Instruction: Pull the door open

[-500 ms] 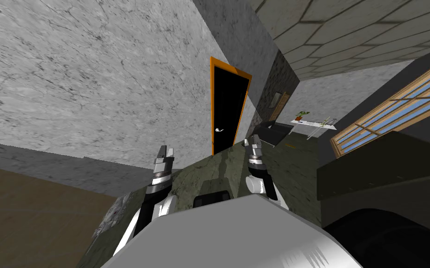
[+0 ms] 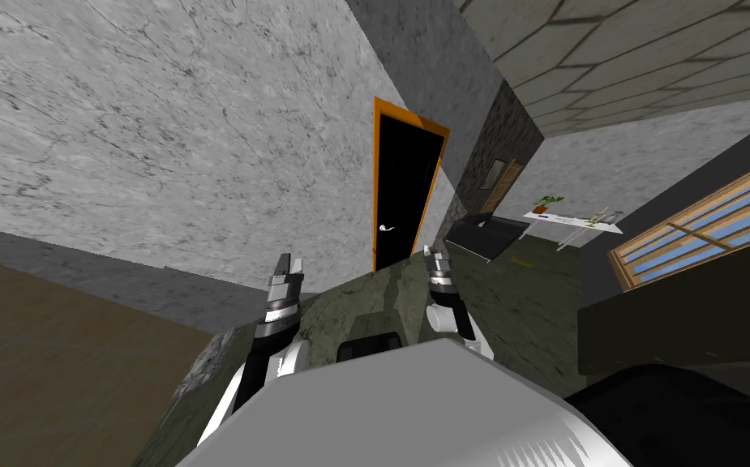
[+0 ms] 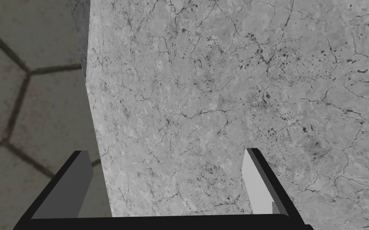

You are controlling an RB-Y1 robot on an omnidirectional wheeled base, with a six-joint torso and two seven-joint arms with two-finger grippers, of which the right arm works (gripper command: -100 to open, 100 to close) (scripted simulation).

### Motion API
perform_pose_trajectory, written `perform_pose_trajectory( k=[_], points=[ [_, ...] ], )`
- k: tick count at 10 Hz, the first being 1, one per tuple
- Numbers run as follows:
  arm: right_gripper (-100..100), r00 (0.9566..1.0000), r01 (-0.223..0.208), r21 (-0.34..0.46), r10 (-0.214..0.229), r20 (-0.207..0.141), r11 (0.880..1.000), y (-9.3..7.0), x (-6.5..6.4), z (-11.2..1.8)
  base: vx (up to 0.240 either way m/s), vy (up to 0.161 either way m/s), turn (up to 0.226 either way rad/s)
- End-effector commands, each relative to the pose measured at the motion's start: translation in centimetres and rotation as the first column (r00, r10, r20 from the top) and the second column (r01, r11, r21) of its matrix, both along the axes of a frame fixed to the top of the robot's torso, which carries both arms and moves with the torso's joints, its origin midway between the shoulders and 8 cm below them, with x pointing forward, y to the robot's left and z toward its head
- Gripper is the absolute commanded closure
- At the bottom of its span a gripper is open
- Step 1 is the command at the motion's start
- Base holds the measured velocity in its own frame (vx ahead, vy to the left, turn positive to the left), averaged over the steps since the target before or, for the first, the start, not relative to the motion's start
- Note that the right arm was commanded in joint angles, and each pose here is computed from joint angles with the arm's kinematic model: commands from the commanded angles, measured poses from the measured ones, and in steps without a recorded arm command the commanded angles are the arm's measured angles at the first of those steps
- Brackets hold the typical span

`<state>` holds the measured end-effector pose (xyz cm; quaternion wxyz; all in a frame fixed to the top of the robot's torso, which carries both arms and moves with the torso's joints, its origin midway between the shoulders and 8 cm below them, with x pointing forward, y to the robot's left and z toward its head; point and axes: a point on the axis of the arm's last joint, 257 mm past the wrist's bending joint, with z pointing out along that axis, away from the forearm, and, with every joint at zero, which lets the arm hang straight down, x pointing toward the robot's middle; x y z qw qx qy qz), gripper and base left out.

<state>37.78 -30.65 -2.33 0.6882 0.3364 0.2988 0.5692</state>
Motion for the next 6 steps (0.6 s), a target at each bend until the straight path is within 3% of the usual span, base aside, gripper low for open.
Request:
perform_pose_trajectory(
  k=[1, 6],
  points=[
    [-100, 0.9998, -0.003, 0.004, 0.003, -0.019, 1.0, -0.1, 0.8, -1.2, 0.091, -0.071, 0.105],
    [-100, 0.9968, -0.01, 0.02, 0.012, -0.079, 1.0, -1.1, 3.3, -5.1, 0.082, -0.068, 0.136]
  ],
)
